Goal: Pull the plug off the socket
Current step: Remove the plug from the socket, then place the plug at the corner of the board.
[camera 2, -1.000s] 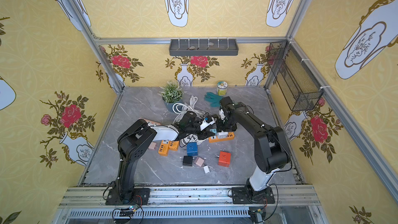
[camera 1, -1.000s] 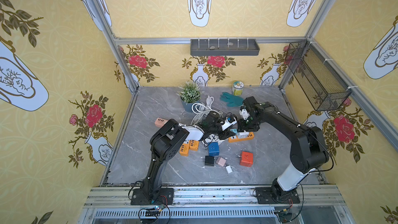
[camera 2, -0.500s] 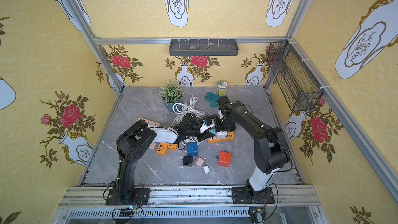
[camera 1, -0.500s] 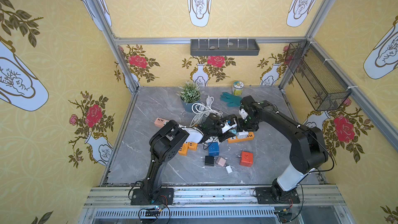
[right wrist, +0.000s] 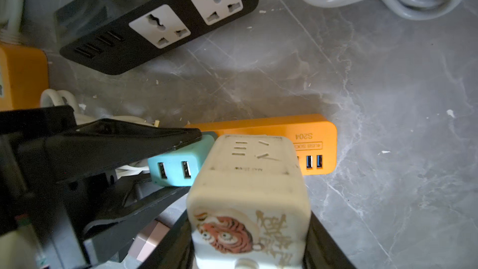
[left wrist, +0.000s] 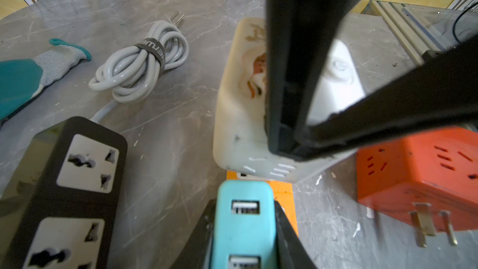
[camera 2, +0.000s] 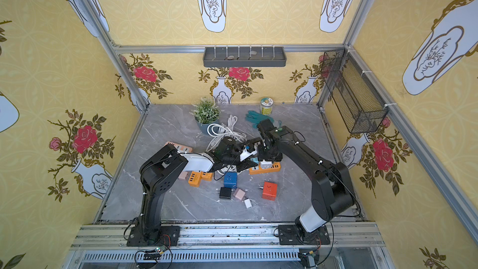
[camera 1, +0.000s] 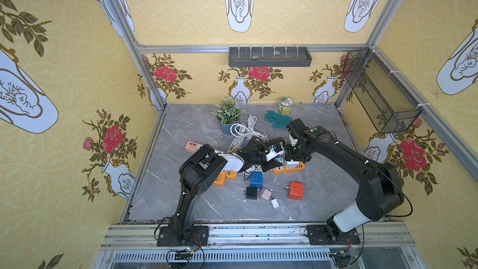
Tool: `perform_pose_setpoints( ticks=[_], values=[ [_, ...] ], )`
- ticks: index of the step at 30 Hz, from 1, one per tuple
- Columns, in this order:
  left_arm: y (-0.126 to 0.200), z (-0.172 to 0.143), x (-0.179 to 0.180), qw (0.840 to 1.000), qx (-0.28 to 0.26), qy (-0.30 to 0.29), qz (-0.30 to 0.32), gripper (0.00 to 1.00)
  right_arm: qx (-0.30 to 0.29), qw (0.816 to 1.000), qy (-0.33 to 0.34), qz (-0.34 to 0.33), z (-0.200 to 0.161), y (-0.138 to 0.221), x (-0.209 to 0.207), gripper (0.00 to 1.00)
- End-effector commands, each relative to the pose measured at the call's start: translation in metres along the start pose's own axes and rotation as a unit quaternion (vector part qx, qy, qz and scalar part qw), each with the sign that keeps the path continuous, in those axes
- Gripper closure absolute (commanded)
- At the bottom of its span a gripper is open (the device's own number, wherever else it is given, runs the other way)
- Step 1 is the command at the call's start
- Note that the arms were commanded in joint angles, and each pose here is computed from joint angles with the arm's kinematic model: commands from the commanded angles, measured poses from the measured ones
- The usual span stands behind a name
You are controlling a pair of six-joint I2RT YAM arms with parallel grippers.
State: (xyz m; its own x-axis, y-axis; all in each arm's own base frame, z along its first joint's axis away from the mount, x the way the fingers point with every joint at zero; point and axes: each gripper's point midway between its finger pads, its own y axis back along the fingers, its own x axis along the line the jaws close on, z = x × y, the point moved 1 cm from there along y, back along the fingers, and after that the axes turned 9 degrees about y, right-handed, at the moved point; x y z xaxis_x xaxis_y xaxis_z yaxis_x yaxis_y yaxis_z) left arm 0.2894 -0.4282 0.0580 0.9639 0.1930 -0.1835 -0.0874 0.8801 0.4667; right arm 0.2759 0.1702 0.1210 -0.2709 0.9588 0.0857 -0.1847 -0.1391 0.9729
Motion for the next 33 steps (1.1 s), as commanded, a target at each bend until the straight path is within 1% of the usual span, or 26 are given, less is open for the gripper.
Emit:
perform_pose_setpoints(
  ticks=[1, 3, 4, 5, 8, 9, 11, 13, 14, 16, 18, 20, 22, 24, 26, 28, 29, 32, 33],
  values=[
    [0.005, -0.066, 0.006, 0.99, 0.12, 0.062, 0.044, 0.94, -0.008, 0.999, -0.023, 0.037, 0.0, 0.006, 0.0, 0.57],
    [0.009, -0.058, 0.007, 0.99, 0.111, 0.069, 0.051, 0.9, -0.02, 0.999, -0.028, 0.035, -0.005, 0.018, -0.009, 0.57],
    [0.011, -0.051, 0.007, 0.991, 0.103, 0.072, 0.053, 0.84, -0.03, 0.998, -0.031, 0.036, -0.005, 0.025, -0.013, 0.57],
    [0.013, -0.041, 0.007, 0.991, 0.093, 0.076, 0.057, 0.7, -0.038, 0.998, -0.034, 0.04, -0.005, 0.032, -0.016, 0.57],
    [0.022, -0.008, 0.0, 0.994, 0.056, 0.087, 0.044, 0.39, -0.074, 0.994, -0.056, 0.056, -0.005, 0.053, -0.026, 0.57],
    [0.025, 0.004, -0.003, 0.994, 0.043, 0.091, 0.037, 0.32, -0.088, 0.992, -0.066, 0.061, -0.005, 0.059, -0.029, 0.57],
    [0.033, 0.027, -0.01, 0.995, 0.015, 0.097, 0.026, 0.22, -0.126, 0.984, -0.098, 0.077, -0.005, 0.069, -0.039, 0.58],
    [0.044, 0.047, -0.017, 0.995, -0.015, 0.099, 0.019, 0.15, -0.174, 0.967, -0.146, 0.115, -0.005, 0.077, -0.049, 0.57],
    [0.052, 0.056, -0.02, 0.994, -0.031, 0.099, 0.019, 0.13, -0.203, 0.951, -0.183, 0.144, -0.006, 0.08, -0.056, 0.56],
    [0.067, 0.072, -0.026, 0.993, -0.064, 0.1, 0.021, 0.11, -0.243, 0.911, -0.26, 0.21, -0.011, 0.079, -0.07, 0.55],
    [0.086, 0.084, -0.024, 0.987, -0.101, 0.122, 0.036, 0.1, -0.282, 0.857, -0.337, 0.27, -0.015, 0.078, -0.086, 0.55],
    [0.108, 0.091, -0.015, 0.975, -0.135, 0.17, 0.056, 0.11, -0.323, 0.804, -0.39, 0.311, -0.016, 0.08, -0.103, 0.55],
    [0.132, 0.093, 0.001, 0.954, -0.167, 0.239, 0.076, 0.11, -0.365, 0.758, -0.429, 0.33, -0.016, 0.084, -0.121, 0.54],
    [0.158, 0.088, 0.021, 0.921, -0.199, 0.324, 0.09, 0.12, -0.389, 0.714, -0.472, 0.341, -0.019, 0.08, -0.141, 0.54],
    [0.178, 0.08, 0.035, 0.894, -0.22, 0.378, 0.103, 0.13, -0.398, 0.682, -0.507, 0.346, -0.024, 0.072, -0.16, 0.54],
    [0.192, 0.071, 0.044, 0.876, -0.232, 0.406, 0.117, 0.13, -0.395, 0.664, -0.534, 0.345, -0.029, 0.059, -0.174, 0.54],
    [0.197, 0.066, 0.046, 0.871, -0.233, 0.414, 0.125, 0.13, -0.391, 0.659, -0.545, 0.341, -0.031, 0.052, -0.18, 0.53],
    [0.204, 0.055, 0.049, 0.864, -0.224, 0.428, 0.143, 0.12, -0.387, 0.652, -0.563, 0.331, -0.033, 0.038, -0.193, 0.53],
    [0.205, 0.052, 0.049, 0.862, -0.219, 0.432, 0.147, 0.12, -0.386, 0.652, -0.566, 0.325, -0.033, 0.035, -0.198, 0.52]
  ],
)
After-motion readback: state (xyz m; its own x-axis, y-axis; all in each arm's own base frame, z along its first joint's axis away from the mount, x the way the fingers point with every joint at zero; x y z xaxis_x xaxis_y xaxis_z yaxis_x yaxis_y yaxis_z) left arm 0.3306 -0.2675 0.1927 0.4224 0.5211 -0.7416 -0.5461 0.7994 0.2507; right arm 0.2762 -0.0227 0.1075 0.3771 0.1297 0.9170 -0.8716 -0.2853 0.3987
